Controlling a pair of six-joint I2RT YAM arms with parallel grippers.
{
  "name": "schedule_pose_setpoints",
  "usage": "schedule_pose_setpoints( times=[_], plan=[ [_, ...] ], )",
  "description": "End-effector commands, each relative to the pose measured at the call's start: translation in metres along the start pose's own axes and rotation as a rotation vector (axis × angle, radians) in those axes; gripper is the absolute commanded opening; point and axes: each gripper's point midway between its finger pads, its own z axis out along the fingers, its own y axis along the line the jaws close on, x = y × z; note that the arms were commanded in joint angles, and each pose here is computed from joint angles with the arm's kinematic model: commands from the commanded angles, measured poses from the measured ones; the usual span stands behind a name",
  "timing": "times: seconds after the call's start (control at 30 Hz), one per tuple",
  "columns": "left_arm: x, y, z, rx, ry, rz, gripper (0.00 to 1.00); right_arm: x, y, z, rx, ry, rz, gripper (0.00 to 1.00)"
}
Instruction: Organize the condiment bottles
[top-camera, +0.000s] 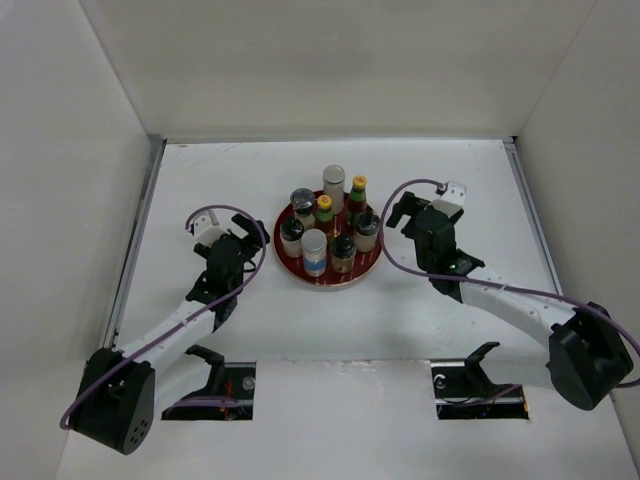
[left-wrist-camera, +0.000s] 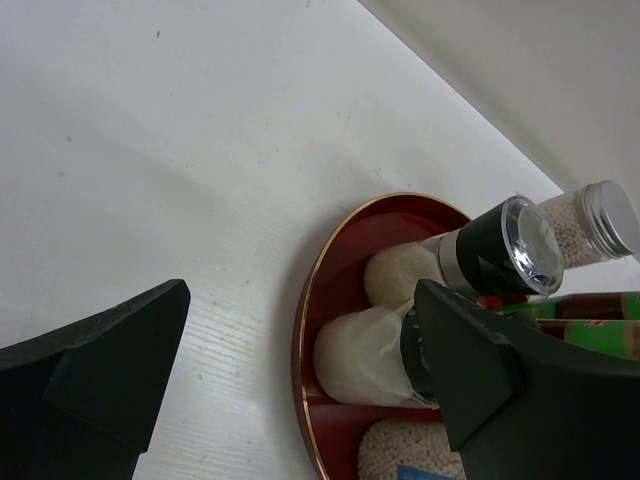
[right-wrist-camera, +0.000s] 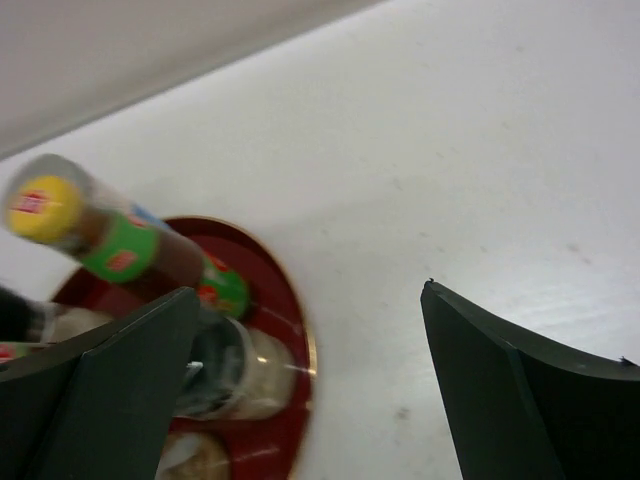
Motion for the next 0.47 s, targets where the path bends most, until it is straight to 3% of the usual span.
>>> schedule_pose_setpoints(
  times=[0.0,0.43],
  plan=[
    [-0.018,-0.019,0.003,0.017,-0.027,-0.021,1.00,0.005,-0.017,0.002,0.032,-0.014,0.082,1.00],
    [-0.009,-0.020,0.009,-0.015,0.014,0.015,1.00,0.028,-0.025,0.010,0.019,0.044,0.070,1.00]
  ],
)
